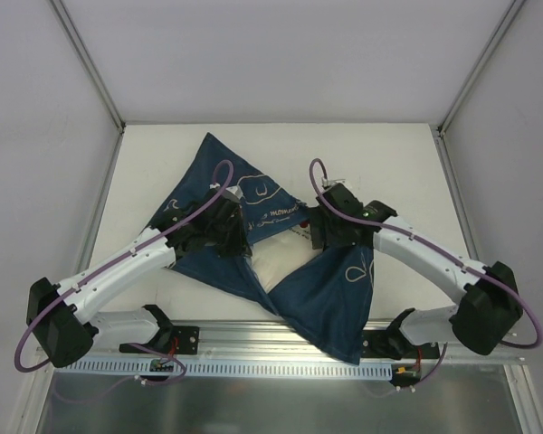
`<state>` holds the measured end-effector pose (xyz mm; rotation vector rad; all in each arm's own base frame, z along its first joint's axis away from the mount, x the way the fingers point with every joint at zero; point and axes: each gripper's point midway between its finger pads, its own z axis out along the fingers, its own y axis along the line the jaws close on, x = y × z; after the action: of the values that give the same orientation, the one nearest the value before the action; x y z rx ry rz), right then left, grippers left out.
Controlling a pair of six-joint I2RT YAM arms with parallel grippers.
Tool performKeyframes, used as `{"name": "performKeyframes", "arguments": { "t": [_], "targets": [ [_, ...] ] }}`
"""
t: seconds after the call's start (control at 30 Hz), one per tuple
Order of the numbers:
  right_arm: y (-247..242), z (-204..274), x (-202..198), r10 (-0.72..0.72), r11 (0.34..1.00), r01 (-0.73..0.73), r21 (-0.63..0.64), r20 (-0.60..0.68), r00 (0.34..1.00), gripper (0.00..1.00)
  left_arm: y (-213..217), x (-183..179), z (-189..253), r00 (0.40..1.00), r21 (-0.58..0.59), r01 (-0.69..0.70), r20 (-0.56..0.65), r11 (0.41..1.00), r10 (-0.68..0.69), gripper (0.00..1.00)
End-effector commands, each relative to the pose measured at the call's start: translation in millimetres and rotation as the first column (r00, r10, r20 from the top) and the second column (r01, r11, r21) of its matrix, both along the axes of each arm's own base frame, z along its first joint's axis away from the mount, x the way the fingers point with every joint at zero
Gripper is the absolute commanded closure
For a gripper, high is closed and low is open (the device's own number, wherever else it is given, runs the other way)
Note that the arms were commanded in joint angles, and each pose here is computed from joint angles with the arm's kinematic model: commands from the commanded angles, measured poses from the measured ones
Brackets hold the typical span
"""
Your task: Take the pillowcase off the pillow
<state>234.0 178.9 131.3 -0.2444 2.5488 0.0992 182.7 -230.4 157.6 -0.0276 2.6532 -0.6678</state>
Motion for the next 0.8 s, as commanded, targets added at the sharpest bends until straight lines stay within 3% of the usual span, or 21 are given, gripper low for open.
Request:
{"name": "performKeyframes", "arguments": {
  "t": [0.0,0.07,0.1,0.17,0.2,0.27,0.3,0.33,0.47,0.5,0.53,0.63,0.77],
  "targets": [
    [-26.1,-17.7,14.0,-0.069,0.995,0.067,-0.068,-0.027,0.997,0.12,-6.6,-2.4,8.9,1.000,-0.048,0.027,0.008,0.998,-0.027,1.00],
    [-38.1,-27.4,14.7,-0.097,0.993,0.094,-0.075,-0.030,0.995,0.24,-5.3,-3.2,9.9,0.999,-0.049,0.030,0.016,0.998,-0.030,1.00],
    [-48.0,-28.9,18.1,-0.130,0.989,0.128,-0.075,-0.029,0.991,0.38,-3.4,-4.0,9.3,0.999,-0.048,0.029,0.021,0.998,-0.028,1.00],
    [-58.2,-25.8,19.2,-0.166,0.985,0.165,-0.049,-0.014,0.986,0.48,-1.4,-5.7,8.8,0.999,-0.048,0.028,0.023,0.998,-0.027,1.00],
    [-66.3,-23.7,22.1,-0.199,0.979,0.199,-0.035,-0.007,0.980,0.62,0.0,-6.8,5.7,0.999,-0.042,0.027,0.018,0.999,-0.026,1.00],
    [-68.3,-20.9,22.9,-0.214,0.977,0.214,0.018,-0.002,0.977,0.76,1.0,-8.2,4.4,1.000,-0.043,0.027,0.015,0.999,-0.026,1.00],
    [-72.2,-21.3,25.1,-0.228,0.973,0.228,0.032,-0.005,0.974,0.91,1.9,-9.2,2.9,1.000,-0.041,0.025,0.012,0.999,-0.025,1.00],
    [-71.1,-21.4,26.8,-0.227,0.973,0.227,0.045,-0.006,0.974,0.99,2.3,-9.7,2.2,1.000,-0.040,0.025,0.011,0.999,-0.025,1.00],
    [-60.9,-28.4,25.0,-0.207,0.973,0.211,0.098,-0.046,0.977,0.99,1.5,-9.6,8.7,0.999,-0.051,0.042,0.030,0.998,-0.040,1.00],
    [-57.3,-25.7,24.9,-0.200,0.971,0.203,0.124,-0.037,0.979,0.99,0.8,-9.0,12.8,0.998,-0.055,0.050,0.042,0.997,-0.048,0.96],
    [-51.6,-23.2,25.7,-0.195,0.967,0.198,0.161,-0.033,0.980,0.99,-1.4,-8.9,18.1,0.997,-0.065,0.065,0.051,0.996,-0.061,0.71],
    [-40.0,-16.0,22.5,-0.177,0.953,0.179,0.244,-0.031,0.984,0.99,-4.7,-3.6,46.4,0.991,-0.091,0.084,0.113,0.992,-0.073,0.16],
    [-22.3,-7.7,14.4,-0.136,0.927,0.142,0.347,-0.043,0.990,0.99,-16.3,11.1,93.9,0.970,-0.096,0.086,0.236,0.992,-0.061,0.13]
  ]
}}
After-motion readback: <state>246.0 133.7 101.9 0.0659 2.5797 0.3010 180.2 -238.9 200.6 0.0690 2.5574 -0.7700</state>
